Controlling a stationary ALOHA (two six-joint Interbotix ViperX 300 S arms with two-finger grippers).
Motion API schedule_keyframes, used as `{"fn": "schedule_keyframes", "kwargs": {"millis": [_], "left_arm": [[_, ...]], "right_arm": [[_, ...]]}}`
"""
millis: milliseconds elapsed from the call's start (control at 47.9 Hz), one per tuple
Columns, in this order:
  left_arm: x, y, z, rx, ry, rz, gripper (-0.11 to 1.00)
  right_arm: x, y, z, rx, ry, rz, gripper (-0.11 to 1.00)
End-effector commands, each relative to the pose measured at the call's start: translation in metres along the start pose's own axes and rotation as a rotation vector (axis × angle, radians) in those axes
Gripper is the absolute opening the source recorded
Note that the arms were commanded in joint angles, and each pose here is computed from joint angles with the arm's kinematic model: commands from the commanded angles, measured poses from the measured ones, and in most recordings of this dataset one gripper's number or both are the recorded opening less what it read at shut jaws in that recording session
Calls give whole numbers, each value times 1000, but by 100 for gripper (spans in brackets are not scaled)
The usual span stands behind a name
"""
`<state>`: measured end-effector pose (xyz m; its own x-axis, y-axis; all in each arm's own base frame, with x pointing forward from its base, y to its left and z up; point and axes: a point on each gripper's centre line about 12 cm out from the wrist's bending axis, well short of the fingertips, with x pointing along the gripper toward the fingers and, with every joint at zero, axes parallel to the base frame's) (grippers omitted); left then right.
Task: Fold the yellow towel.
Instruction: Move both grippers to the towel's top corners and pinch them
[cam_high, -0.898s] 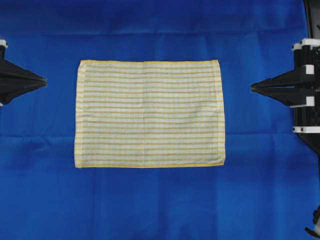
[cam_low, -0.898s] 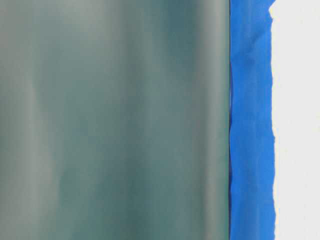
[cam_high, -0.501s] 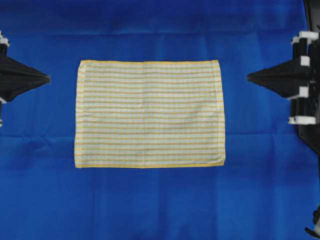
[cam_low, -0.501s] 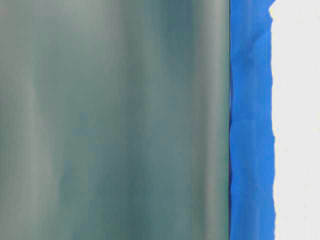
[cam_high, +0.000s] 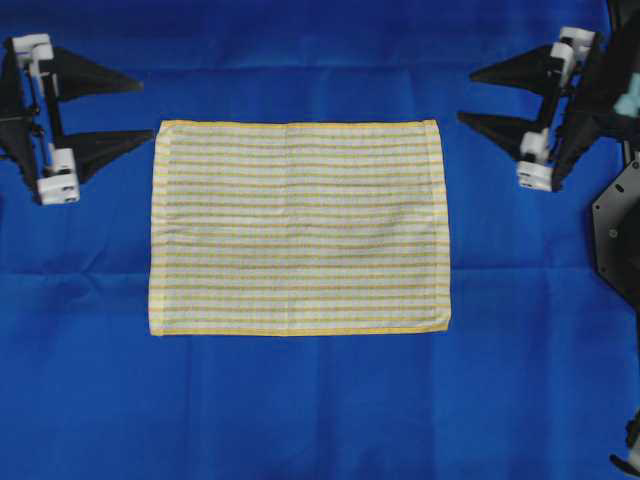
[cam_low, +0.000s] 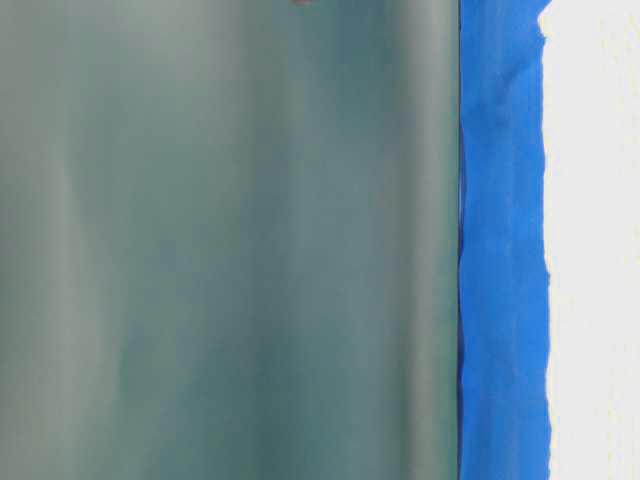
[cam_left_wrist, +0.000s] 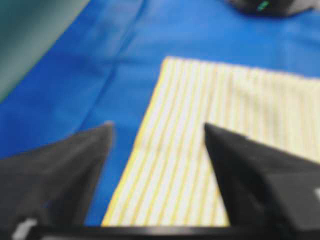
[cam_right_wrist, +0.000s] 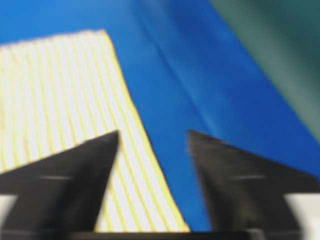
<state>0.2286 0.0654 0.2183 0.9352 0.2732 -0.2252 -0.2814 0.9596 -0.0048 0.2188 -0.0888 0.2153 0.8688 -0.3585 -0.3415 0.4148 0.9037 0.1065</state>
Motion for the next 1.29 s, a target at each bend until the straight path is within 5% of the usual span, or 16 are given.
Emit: {"fn": "schedule_keyframes", "kwargs": {"millis": [0, 63, 439, 961, 1107, 1274], "left_arm": [[10, 9, -9, -13, 37, 35, 79], [16, 14, -18, -20, 73, 55, 86], [41, 47, -76, -69, 253, 175, 79], [63, 54, -117, -84, 384, 191, 73], [64, 57, -130, -92, 469, 197, 54], [63, 57, -141, -98, 536, 195, 15]], "right_arm": [[13, -7, -4, 13, 41, -29, 75], [23, -13, -15, 22, 96, -54, 74], [74, -41, -65, 75, 320, -152, 68], [95, -53, -95, 115, 408, -195, 66], [95, -53, -98, 115, 417, -196, 51], [95, -53, -98, 114, 418, -196, 10]]}}
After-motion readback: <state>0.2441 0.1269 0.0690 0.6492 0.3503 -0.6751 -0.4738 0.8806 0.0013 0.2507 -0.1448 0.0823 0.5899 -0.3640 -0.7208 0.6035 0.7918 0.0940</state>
